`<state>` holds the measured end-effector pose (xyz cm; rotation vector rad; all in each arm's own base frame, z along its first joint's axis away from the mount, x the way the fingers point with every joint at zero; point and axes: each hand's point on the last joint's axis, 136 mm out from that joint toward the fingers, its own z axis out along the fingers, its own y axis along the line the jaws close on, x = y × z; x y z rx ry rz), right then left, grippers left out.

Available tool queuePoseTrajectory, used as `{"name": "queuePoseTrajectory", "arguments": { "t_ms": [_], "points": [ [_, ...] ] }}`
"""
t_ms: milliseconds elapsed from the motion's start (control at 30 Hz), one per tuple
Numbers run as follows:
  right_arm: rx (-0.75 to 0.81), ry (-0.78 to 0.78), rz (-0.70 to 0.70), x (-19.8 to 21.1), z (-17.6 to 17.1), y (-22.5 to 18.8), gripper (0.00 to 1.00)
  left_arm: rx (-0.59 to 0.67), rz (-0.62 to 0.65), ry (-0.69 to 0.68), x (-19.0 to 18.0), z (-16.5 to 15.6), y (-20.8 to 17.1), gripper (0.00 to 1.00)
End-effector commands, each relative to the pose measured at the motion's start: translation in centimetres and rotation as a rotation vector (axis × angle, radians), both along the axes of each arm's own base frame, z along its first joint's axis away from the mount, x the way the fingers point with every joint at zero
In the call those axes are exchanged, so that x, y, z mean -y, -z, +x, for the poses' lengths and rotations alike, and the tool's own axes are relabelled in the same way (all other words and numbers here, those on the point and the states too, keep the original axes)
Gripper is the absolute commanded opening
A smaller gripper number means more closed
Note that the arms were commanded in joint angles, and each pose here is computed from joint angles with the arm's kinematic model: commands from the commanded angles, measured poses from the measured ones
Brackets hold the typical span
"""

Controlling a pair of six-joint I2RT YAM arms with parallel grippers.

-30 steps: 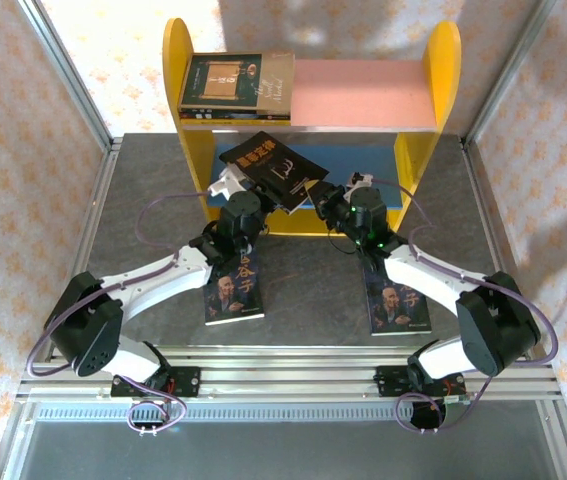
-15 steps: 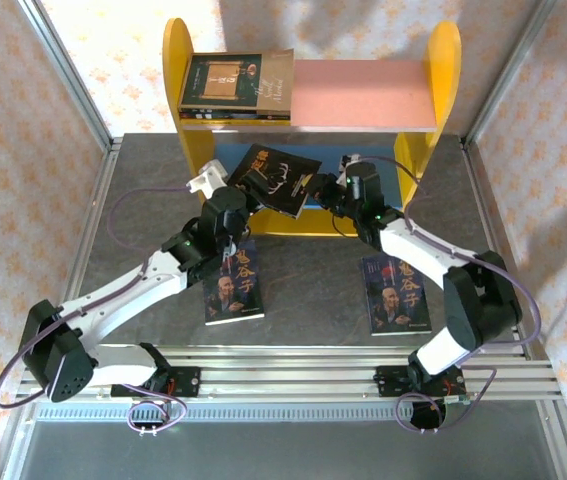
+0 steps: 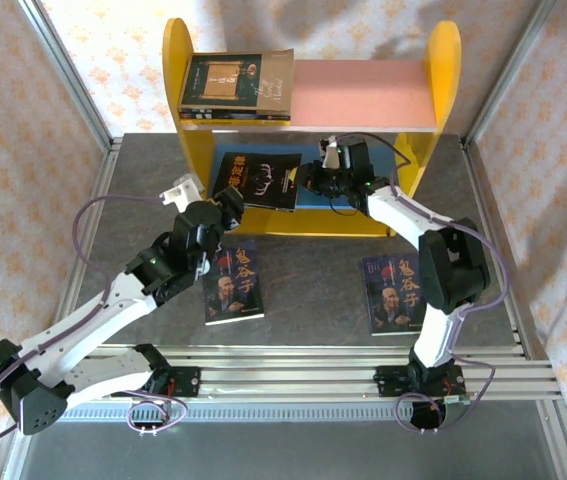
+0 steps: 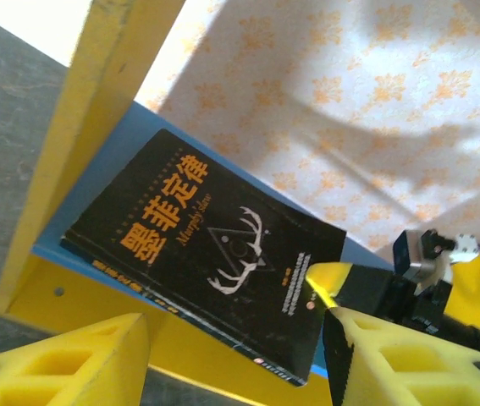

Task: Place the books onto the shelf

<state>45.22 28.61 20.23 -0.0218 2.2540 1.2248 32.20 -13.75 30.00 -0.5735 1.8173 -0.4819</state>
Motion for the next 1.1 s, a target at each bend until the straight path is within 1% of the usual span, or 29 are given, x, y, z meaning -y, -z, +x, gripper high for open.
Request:
{"name": "queuePoseTrajectory", "arguments": {
  "t_ms": [0,167,333,600,1067],
  "points": [
    [0.063,-0.091,-0.012,-0.8,-0.1,-1.5,0.04,-0.054,0.093,-0.037,-1.8,-1.1,1.8,0.55],
    [0.075,-0.104,-0.008,-1.2,0.3,-1.7,0.04,-0.083,0.124,0.005,-1.8,-1.8,2.6,0.56],
    [0.082,-0.099,0.003,-1.4,0.9,-1.8,0.04,-0.111,0.142,0.007,-2.3,-2.5,3.6,0.56],
    [0.093,-0.103,0.014,-1.8,1.7,-2.1,0.04,-0.112,0.141,0.010,-2.8,-3.1,3.4,0.57],
    [0.093,-0.082,0.029,-2.0,2.5,-1.9,0.04,-0.119,0.137,0.014,-2.8,-3.1,3.8,0.57]
  ]
}}
